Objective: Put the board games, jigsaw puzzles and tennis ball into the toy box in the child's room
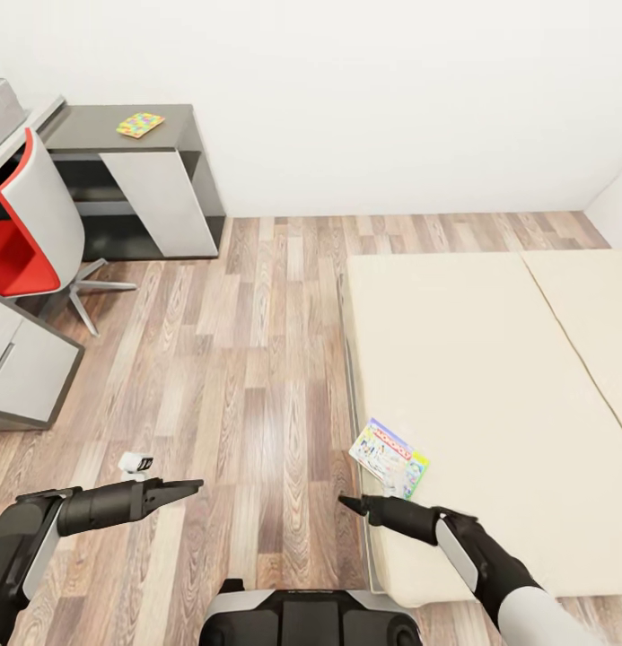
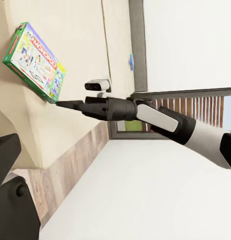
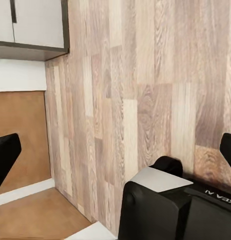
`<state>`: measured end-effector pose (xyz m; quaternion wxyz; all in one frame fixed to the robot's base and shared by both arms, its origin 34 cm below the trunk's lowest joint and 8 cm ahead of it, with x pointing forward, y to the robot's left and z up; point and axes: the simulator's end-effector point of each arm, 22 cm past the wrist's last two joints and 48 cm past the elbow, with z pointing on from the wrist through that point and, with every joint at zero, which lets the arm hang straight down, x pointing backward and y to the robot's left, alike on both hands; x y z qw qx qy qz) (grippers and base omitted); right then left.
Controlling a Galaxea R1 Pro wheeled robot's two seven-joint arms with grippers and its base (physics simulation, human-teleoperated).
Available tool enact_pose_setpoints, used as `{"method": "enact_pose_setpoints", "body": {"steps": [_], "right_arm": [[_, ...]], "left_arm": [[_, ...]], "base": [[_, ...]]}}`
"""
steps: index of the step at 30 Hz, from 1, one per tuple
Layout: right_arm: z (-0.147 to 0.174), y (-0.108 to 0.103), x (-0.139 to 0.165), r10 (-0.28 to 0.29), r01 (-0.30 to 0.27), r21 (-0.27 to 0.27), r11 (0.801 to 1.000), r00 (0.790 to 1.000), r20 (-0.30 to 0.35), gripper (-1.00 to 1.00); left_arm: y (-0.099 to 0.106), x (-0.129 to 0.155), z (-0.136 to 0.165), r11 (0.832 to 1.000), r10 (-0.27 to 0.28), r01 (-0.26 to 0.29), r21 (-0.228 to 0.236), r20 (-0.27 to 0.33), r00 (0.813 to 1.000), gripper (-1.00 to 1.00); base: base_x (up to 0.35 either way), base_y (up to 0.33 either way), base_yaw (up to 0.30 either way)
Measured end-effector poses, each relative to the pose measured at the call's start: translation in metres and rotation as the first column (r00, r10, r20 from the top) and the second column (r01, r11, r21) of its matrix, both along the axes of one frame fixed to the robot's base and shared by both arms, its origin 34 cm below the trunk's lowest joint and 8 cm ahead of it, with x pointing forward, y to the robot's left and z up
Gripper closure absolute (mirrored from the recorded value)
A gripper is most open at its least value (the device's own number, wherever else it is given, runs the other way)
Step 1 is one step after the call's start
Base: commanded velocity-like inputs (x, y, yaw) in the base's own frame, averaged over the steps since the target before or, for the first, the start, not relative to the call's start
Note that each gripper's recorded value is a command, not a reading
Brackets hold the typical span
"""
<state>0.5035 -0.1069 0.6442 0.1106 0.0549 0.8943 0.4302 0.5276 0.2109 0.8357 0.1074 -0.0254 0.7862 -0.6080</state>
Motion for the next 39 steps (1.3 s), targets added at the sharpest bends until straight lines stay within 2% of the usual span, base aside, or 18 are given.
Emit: {"method": "enact_pose_setpoints", "body": {"steps": [3,7,14,18,24,39], "right_arm": [[0.009,0.008,-0.013,0.005,-0.006,0.045,0.999,1.0,0.009,-1.0],[0.016,0.012,-0.017,0.008,-0.009,0.066,0.998,1.0,0.022,-1.0],[0.02,0.012,-0.025,0.008,-0.009,0.074,0.997,1.0,0.02,-1.0],[0.021,0.012,-0.03,0.008,-0.01,0.073,0.997,1.0,0.018,-1.0],[0.024,0.012,-0.03,0.008,-0.009,0.072,0.997,1.0,0.022,-1.0],[0.034,0.014,-0.021,0.006,-0.01,0.074,0.997,0.999,0.049,-1.0]], "left_arm": [[0.001,0.001,0.002,1.0,-0.001,0.001,0.002,0.004,1.0,-1.0],[0.001,0.001,0.004,1.0,-0.002,0.002,0.004,0.01,1.0,-1.0],[0.005,0.0,0.004,1.0,0.005,-0.005,0.007,-0.001,1.0,-1.0],[0.018,-0.003,-0.002,1.0,0.014,-0.013,0.028,-0.02,1.0,-1.0],[0.032,-0.008,-0.009,0.998,0.015,-0.015,0.057,-0.003,1.0,-1.0],[0.033,-0.006,-0.003,0.998,0.018,-0.019,0.058,0.019,1.0,-1.0]], "base": [[0.0,0.0,0.0],[0.0,0.0,0.0],[0.0,0.0,0.0],[0.0,0.0,0.0],[0.0,0.0,0.0],[0.0,0.0,0.0]]}}
